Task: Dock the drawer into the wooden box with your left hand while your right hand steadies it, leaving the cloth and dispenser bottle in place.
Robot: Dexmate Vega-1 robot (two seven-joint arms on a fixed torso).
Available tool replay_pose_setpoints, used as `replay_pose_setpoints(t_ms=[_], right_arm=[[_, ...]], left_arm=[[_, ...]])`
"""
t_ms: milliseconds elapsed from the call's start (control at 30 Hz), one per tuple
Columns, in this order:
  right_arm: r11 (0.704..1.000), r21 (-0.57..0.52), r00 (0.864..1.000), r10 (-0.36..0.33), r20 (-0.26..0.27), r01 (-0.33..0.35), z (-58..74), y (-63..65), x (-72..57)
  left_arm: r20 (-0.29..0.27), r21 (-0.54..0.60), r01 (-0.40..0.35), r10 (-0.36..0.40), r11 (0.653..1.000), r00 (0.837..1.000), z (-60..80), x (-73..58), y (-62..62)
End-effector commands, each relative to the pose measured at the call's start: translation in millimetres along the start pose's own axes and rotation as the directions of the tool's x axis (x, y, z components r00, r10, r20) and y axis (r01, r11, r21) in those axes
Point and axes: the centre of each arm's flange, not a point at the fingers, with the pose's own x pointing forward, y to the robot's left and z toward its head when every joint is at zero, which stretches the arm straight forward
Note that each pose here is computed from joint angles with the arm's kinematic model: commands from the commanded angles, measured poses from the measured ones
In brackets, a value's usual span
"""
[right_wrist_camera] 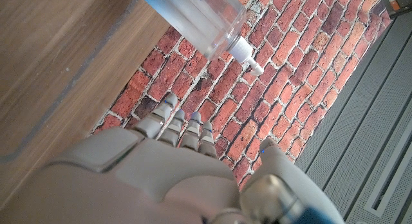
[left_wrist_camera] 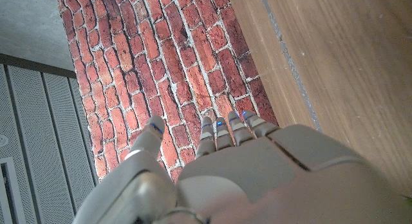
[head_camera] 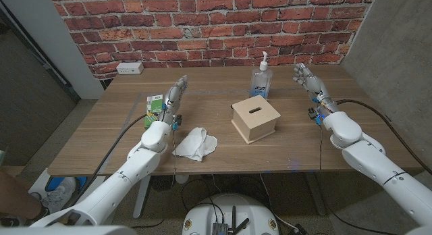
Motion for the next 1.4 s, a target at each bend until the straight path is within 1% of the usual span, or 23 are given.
replay_pose_setpoints(t_ms=[33,133,233,400,733,833,1067,1233,1400], right_arm=[[0.993,0.11,0.999,0.037,-0.013,-0.036,-14.9,3.3,18.3],[0.99,0.137,0.999,0.033,-0.019,-0.03,-18.6,4.3,20.2],[0.987,0.159,0.999,0.034,-0.013,-0.031,-23.7,4.7,21.0],[0.984,0.177,0.999,0.034,-0.015,-0.03,-31.1,6.0,24.0],[0.977,0.21,1.0,0.023,0.016,-0.026,-44.7,16.0,34.6],[0.974,0.227,1.0,0.017,0.025,-0.022,-49.8,19.0,37.5],[0.966,0.259,1.0,0.004,0.03,-0.012,-59.9,24.5,39.3],[0.962,0.273,0.999,0.008,0.032,-0.016,-63.6,29.7,41.4],[0.959,0.283,0.999,0.004,0.033,-0.013,-65.4,34.2,42.8]], left_arm=[[-0.017,-0.02,0.026,-0.026,0.999,0.999,-11.3,4.0,11.0],[-0.022,-0.034,0.025,-0.026,0.999,0.999,-14.4,4.0,10.5],[-0.029,-0.038,0.034,-0.035,0.999,0.999,-16.5,5.7,9.0],[-0.036,-0.051,0.019,-0.02,0.999,0.999,-20.8,7.9,8.4],[-0.029,-0.065,-0.012,0.01,0.998,1.0,-23.2,11.6,5.0],[-0.027,-0.068,-0.007,0.005,0.998,1.0,-23.6,14.1,4.7],[-0.021,-0.076,-0.013,0.012,0.997,1.0,-23.6,20.3,1.3],[-0.017,-0.081,-0.02,0.018,0.996,1.0,-23.3,23.2,-1.5],[-0.02,-0.09,-0.017,0.016,0.996,1.0,-25.9,22.8,-2.4]])
